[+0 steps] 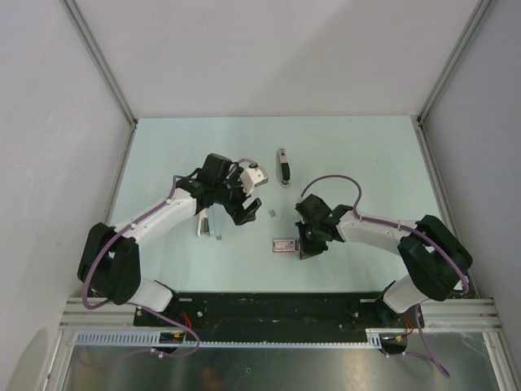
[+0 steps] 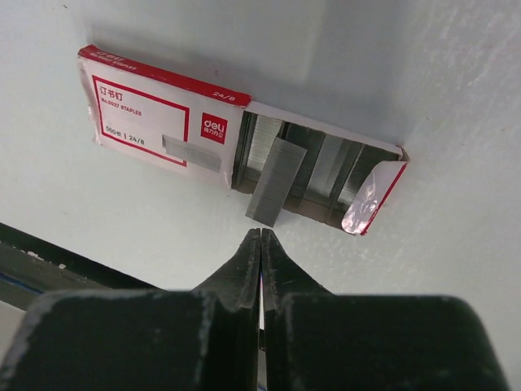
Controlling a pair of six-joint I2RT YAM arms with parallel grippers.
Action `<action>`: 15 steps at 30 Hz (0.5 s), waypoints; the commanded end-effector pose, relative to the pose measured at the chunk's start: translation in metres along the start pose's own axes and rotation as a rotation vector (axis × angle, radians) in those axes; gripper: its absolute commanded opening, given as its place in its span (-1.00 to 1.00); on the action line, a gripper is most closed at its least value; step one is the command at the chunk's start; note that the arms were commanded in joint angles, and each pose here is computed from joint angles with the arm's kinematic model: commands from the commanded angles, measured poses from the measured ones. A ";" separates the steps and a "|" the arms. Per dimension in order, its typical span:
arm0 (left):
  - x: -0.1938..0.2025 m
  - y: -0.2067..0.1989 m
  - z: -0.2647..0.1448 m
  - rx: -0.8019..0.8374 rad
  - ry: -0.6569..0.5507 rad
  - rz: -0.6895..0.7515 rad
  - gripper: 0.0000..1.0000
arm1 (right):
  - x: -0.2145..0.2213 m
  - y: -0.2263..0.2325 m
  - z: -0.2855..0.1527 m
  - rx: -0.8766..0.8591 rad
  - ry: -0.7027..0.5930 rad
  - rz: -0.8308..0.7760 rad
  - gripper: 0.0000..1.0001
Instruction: Unload the staples from the stapler
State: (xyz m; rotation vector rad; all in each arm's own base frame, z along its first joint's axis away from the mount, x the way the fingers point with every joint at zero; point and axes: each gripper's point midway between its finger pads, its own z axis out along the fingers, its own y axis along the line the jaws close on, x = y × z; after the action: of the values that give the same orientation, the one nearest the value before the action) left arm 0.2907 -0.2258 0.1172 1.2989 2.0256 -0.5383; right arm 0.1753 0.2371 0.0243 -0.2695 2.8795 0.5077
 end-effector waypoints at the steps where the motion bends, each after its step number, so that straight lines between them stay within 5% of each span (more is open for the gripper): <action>1: -0.013 -0.003 -0.008 0.002 -0.048 0.064 0.86 | -0.017 0.011 -0.003 -0.029 -0.034 -0.031 -1.00; 15: -0.012 -0.003 -0.010 -0.001 -0.049 0.076 0.86 | -0.034 0.006 -0.003 0.002 -0.084 -0.025 -1.00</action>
State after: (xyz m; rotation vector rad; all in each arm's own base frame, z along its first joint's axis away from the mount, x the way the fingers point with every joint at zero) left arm 0.2898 -0.2247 0.1183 1.3104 2.0121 -0.5309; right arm 0.1889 0.2410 0.0288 -0.2718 2.8490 0.5086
